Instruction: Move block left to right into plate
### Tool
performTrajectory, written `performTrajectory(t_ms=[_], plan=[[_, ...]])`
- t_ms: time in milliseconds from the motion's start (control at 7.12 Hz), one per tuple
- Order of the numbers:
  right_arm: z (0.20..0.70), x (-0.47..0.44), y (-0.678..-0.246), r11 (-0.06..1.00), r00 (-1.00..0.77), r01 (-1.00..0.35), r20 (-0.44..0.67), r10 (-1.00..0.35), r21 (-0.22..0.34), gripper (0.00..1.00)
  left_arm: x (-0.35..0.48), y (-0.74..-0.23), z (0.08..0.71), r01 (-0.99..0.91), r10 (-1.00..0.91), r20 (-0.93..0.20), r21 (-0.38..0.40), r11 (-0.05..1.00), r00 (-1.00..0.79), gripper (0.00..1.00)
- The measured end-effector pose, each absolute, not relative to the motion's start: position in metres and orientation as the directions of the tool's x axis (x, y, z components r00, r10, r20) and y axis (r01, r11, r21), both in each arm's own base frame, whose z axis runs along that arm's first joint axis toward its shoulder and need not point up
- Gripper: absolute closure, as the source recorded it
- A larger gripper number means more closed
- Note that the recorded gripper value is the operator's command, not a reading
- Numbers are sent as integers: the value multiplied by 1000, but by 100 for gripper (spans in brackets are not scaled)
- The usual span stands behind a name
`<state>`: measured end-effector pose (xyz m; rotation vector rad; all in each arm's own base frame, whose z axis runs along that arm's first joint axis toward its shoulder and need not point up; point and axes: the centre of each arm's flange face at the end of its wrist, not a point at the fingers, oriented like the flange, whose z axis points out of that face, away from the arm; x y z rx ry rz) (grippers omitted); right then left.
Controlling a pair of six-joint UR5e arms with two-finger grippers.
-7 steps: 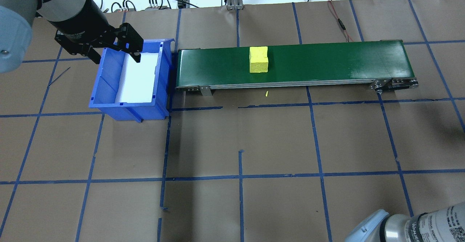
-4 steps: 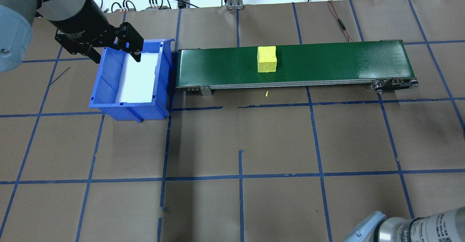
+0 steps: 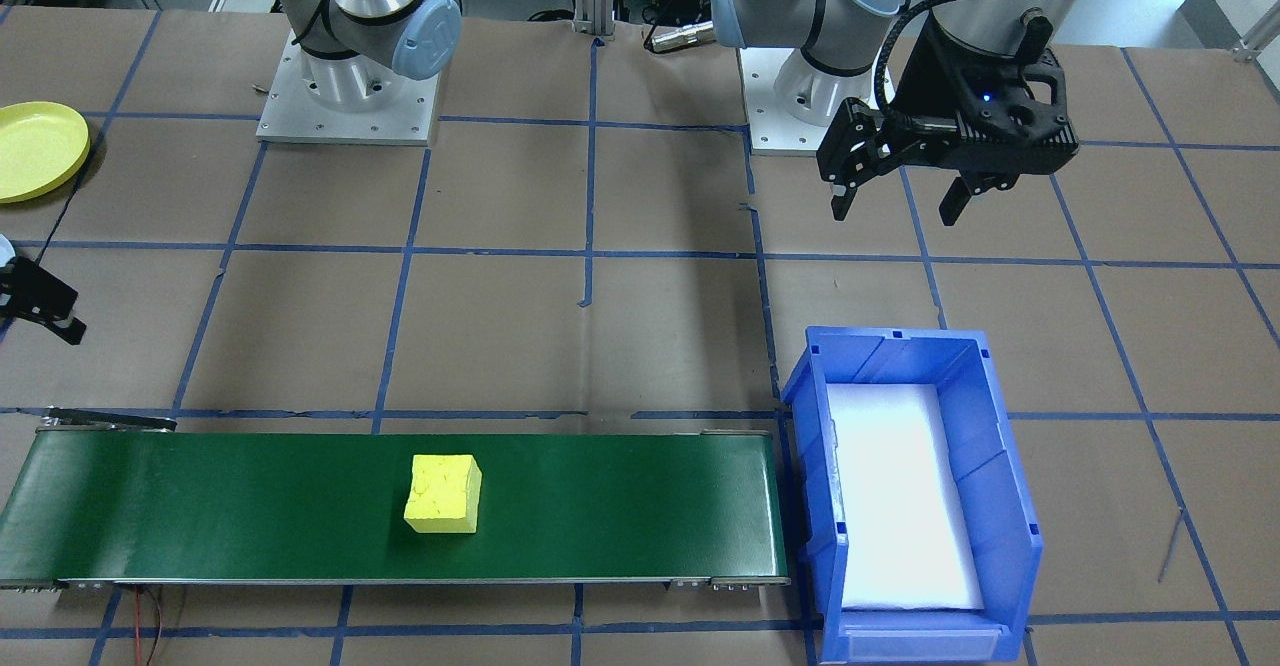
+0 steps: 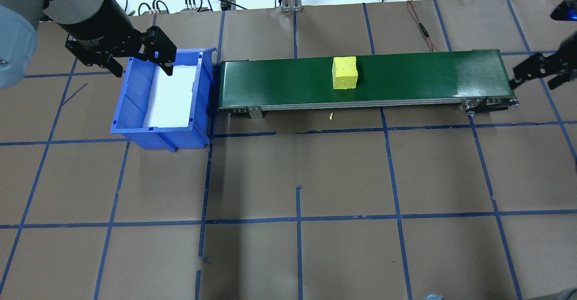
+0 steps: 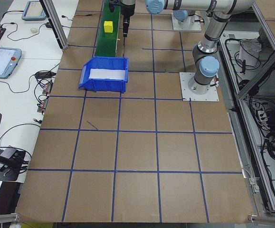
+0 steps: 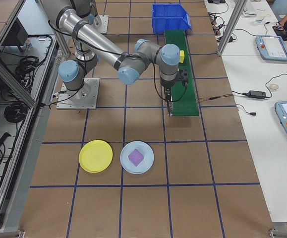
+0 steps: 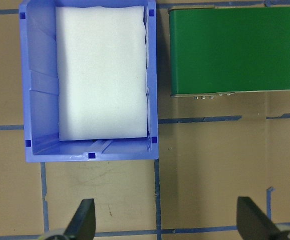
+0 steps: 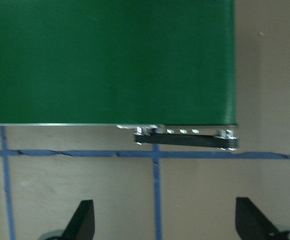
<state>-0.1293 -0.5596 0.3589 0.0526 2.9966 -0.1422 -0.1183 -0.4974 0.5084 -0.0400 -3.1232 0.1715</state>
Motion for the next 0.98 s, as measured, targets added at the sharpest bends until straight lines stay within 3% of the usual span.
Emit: performTrajectory(t_ms=[562, 983], plan=[[318, 9, -632, 983, -929, 164, -347, 127, -79, 0, -118, -497, 508, 24, 26, 12, -107, 994, -1000, 0], [299, 52, -651, 985, -909, 164, -396, 131, -51, 0, -118, -497, 508, 25, 26, 11, -106, 994, -1000, 0]])
